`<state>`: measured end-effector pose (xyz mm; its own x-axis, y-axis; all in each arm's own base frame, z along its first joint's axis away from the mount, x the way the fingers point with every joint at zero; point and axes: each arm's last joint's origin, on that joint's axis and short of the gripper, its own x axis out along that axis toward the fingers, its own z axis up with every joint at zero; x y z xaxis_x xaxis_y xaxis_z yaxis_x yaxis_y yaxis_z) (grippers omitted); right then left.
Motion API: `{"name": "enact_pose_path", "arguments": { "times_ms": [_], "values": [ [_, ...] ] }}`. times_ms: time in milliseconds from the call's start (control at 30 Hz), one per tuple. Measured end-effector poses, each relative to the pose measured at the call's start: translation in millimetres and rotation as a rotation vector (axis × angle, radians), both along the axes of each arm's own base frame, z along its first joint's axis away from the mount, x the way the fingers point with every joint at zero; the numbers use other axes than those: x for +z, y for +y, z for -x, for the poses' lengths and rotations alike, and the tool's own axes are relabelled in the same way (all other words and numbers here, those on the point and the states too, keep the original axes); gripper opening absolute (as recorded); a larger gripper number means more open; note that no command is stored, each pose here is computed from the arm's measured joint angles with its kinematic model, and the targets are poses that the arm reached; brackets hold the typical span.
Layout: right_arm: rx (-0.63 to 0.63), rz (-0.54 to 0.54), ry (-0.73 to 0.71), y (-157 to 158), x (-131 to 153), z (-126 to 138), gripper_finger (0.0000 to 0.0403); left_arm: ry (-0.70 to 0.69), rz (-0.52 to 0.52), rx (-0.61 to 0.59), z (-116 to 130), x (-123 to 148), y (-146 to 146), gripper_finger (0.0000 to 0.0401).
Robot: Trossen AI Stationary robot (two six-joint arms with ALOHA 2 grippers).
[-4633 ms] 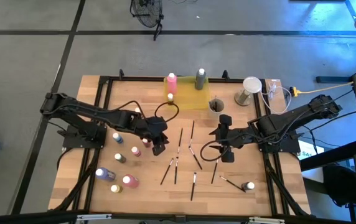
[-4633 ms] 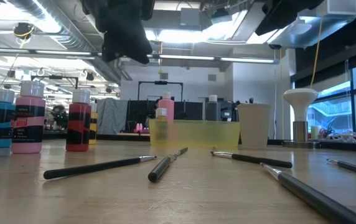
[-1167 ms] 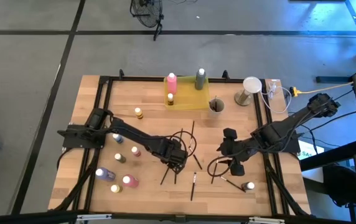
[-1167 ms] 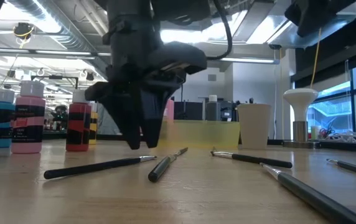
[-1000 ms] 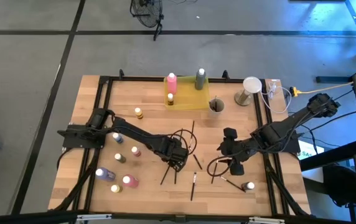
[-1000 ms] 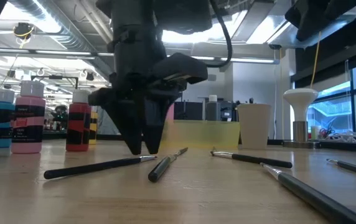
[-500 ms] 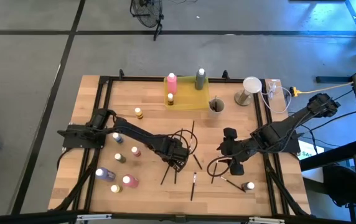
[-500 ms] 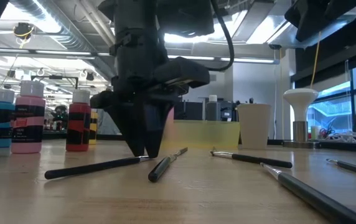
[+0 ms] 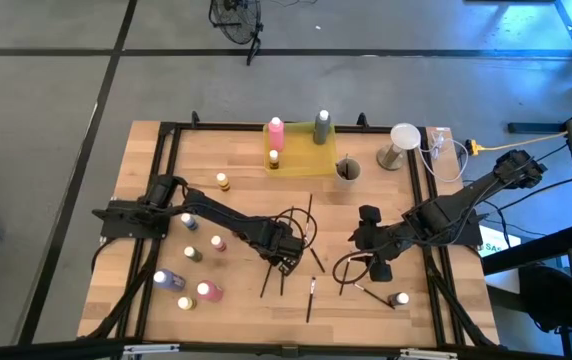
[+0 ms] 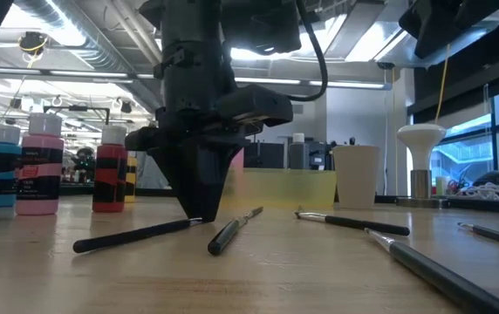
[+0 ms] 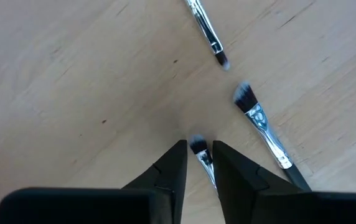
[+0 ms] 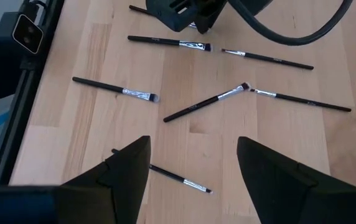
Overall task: Pick & Place Paint Supplies
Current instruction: Put the silver paint brush into the white cup
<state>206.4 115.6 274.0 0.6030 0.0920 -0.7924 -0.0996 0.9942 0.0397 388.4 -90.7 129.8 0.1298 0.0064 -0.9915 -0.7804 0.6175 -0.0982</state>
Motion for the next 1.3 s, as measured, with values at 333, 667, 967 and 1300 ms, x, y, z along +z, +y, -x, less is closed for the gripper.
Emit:
{"name": "enact_pose_path", "arguments": {
  "times_ms": [333, 667, 967, 1300],
  "values": [
    [0.005, -0.005, 0.003, 0.2, 0.0, 0.1, 0.0243, -0.003, -0.016, -0.017, 0.1, -0.2, 0.0, 0.0072],
    [0.005, -0.006, 0.004, 0.2, 0.0, 0.1, 0.0242, -0.003, -0.043, -0.024, 1.5, -1.1, -1.9, 0.0054],
    [0.017, -0.021, 0.013, 0.8, -0.2, 0.3, 0.0242, -0.001, -0.047, -0.041, 1.7, -0.9, -1.5, 0.0005],
    [0.032, -0.037, 0.022, 1.6, -0.1, 0.7, 0.0242, -0.002, -0.053, -0.059, 1.2, -0.9, -0.1, 0.0003]
  ]
}}
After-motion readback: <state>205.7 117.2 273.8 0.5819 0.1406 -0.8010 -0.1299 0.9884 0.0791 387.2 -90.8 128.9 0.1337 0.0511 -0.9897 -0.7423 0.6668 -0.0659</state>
